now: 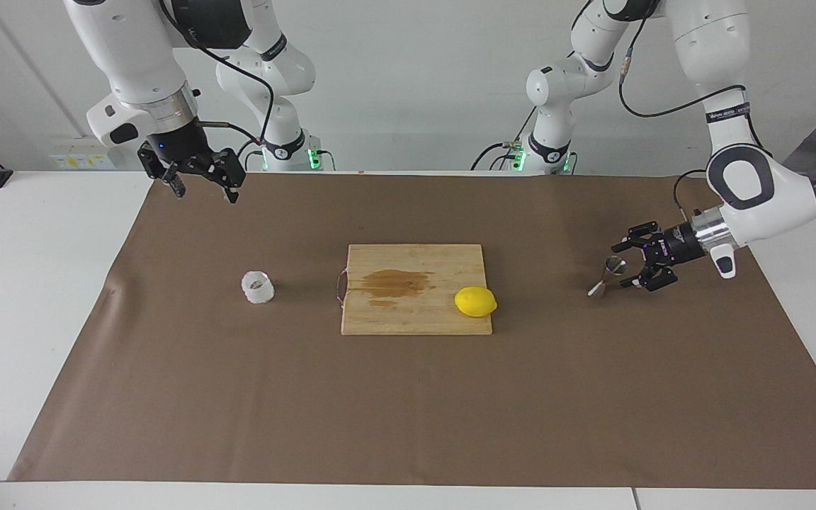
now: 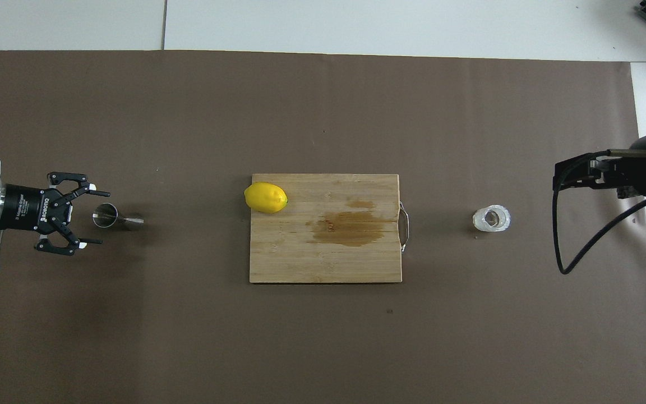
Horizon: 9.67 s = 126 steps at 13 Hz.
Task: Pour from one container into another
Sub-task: 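Move the left gripper to the small dark metal cup, then close the left gripper around the dark metal cup, then lift the dark cup with the left gripper and carry it over the board, then lower the dark cup onto the board and open the left gripper, then raise the left gripper away while the right gripper reaches the white cup, then close the right gripper around the small white cup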
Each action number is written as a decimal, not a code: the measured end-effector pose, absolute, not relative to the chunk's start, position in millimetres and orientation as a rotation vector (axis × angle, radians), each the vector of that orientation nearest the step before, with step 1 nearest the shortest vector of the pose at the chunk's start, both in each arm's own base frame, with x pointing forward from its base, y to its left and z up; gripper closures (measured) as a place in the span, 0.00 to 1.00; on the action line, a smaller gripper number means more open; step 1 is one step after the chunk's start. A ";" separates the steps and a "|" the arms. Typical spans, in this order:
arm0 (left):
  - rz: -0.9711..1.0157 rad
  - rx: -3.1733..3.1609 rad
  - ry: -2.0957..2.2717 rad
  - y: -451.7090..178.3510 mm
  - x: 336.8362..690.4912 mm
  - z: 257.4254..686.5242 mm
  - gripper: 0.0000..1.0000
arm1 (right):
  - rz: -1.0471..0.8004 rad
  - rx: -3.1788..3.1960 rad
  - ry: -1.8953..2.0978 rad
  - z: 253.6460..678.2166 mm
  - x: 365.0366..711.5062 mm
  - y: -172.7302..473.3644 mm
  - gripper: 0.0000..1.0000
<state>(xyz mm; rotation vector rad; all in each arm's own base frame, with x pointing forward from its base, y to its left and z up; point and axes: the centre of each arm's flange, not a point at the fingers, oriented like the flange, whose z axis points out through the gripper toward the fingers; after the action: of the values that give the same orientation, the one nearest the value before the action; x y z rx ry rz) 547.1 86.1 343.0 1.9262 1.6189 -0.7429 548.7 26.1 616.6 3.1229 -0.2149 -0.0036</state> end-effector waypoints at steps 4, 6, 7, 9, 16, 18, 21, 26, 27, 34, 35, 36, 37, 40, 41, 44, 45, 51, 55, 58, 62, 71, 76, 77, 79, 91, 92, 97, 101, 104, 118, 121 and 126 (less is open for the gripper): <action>-0.743 1.905 1.633 81.6 547.7 342.8 0.00 | -0.004 3.123 -0.215 616.6 548.7 26.1 0.00; -0.744 1.905 1.634 80.7 547.4 342.3 0.00 | -0.004 3.123 -0.215 616.6 548.7 26.1 0.00; -0.745 1.904 1.637 80.1 547.4 342.3 0.02 | -0.004 3.123 -0.215 616.6 548.7 26.1 0.00; -0.751 1.895 1.652 78.8 547.5 342.4 0.08 | -0.004 3.123 -0.215 616.6 548.7 26.1 0.00; -0.760 1.874 1.681 78.1 547.4 343.1 0.16 | -0.004 3.123 -0.215 616.6 548.7 26.1 0.00; -0.760 1.871 1.685 78.0 547.4 344.3 0.21 | -0.004 3.123 -0.215 616.6 548.7 26.1 0.00; -0.760 1.865 1.693 78.0 547.4 345.9 0.27 | -0.004 3.123 -0.215 616.6 548.7 26.1 0.00; -0.766 1.853 1.712 78.0 547.4 346.2 0.38 | -0.004 3.123 -0.215 616.6 548.7 26.1 0.00; -0.766 1.852 1.712 77.9 547.4 346.2 0.43 | -0.004 3.123 -0.215 616.6 548.7 26.1 0.00; -0.769 1.835 1.736 78.2 548.3 348.5 0.48 | -0.004 3.123 -0.215 616.6 548.7 26.1 0.00; -0.765 1.831 1.741 78.1 550.0 352.0 0.48 | -0.004 3.123 -0.215 616.6 548.7 26.1 0.00; -0.763 1.832 1.738 76.4 552.3 357.0 0.48 | -0.004 3.123 -0.215 616.6 548.7 26.1 0.00; -0.769 1.839 1.726 72.3 555.3 364.2 0.48 | -0.004 3.123 -0.215 616.6 548.7 26.1 0.00; -0.805 1.845 1.721 48.7 568.4 396.2 0.48 | -0.004 3.123 -0.215 616.6 548.7 26.1 0.00; -0.822 1.845 1.732 33.4 574.1 411.2 0.48 | -0.004 3.123 -0.215 616.6 548.7 26.1 0.00; -0.838 1.878 1.730 -24.8 585.2 448.0 0.48 | -0.004 3.123 -0.215 616.6 548.7 26.1 0.00; -0.852 1.893 1.724 -50.6 586.2 457.7 0.48 | -0.004 3.123 -0.215 616.6 548.7 26.1 0.00; -0.923 1.878 1.640 -186.1 576.1 481.0 0.48 | -0.004 3.123 -0.215 616.6 548.7 26.1 0.00; -0.836 1.853 1.671 -300.7 557.4 465.4 0.48 | -0.004 3.123 -0.215 616.6 548.7 26.1 0.00; -0.813 1.862 1.675 -348.0 542.0 438.3 0.48 | -0.004 3.123 -0.215 616.6 548.7 26.1 0.00; -0.830 1.885 1.689 -376.6 533.6 401.3 0.48 | -0.004 3.123 -0.215 616.6 548.7 26.1 0.00; -0.861 1.928 1.682 -401.7 518.2 377.2 0.48 | -0.004 3.123 -0.215 616.6 548.7 26.1 0.00; -0.870 1.933 1.689 -402.6 517.4 370.0 0.48 | -0.004 3.123 -0.215 616.6 548.7 26.1 0.00; -0.871 1.933 1.690 -402.4 517.6 368.8 0.48 | -0.004 3.123 -0.215 616.6 548.7 26.1 0.00; -0.871 1.933 1.692 -402.0 518.0 368.0 0.48 | -0.004 3.123 -0.215 616.6 548.7 26.1 0.00; -0.790 2.144 1.587 -379.1 544.0 412.0 0.00 | 0.041 3.111 0.333 585.0 556.7 25.4 0.00; -0.754 2.184 1.577 -365.0 554.4 426.3 0.00 | 0.041 3.097 0.447 575.8 557.5 22.5 0.00; -0.497 2.391 1.591 -282.5 594.8 496.1 0.00 | 0.121 3.032 1.085 524.2 558.1 -24.1 0.00; -0.284 2.502 1.552 -211.1 604.5 539.3 0.00 | 0.315 2.984 1.508 468.2 554.2 -54.5 0.00; -0.286 2.598 1.425 -149.0 609.3 553.6 0.00 | 0.391 2.842 1.813 426.4 557.6 -65.2 0.00; -0.066 3.132 0.080 -22.0 623.6 568.7 0.00 | 0.868 2.554 2.391 257.5 525.7 -119.1 0.00; 0.040 3.153 -0.091 -16.9 607.7 611.4 0.00 | 0.902 2.573 2.401 249.3 525.4 -110.3 0.00; 0.027 3.156 -0.188 -27.9 560.9 665.1 0.00 | 0.939 2.597 2.418 242.7 522.8 -87.7 0.00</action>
<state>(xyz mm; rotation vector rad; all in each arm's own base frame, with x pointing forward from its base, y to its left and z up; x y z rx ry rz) 560.9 -27.9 665.1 3.1564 -0.1880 0.0266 522.8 -87.7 242.7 2.5972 2.4176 0.9392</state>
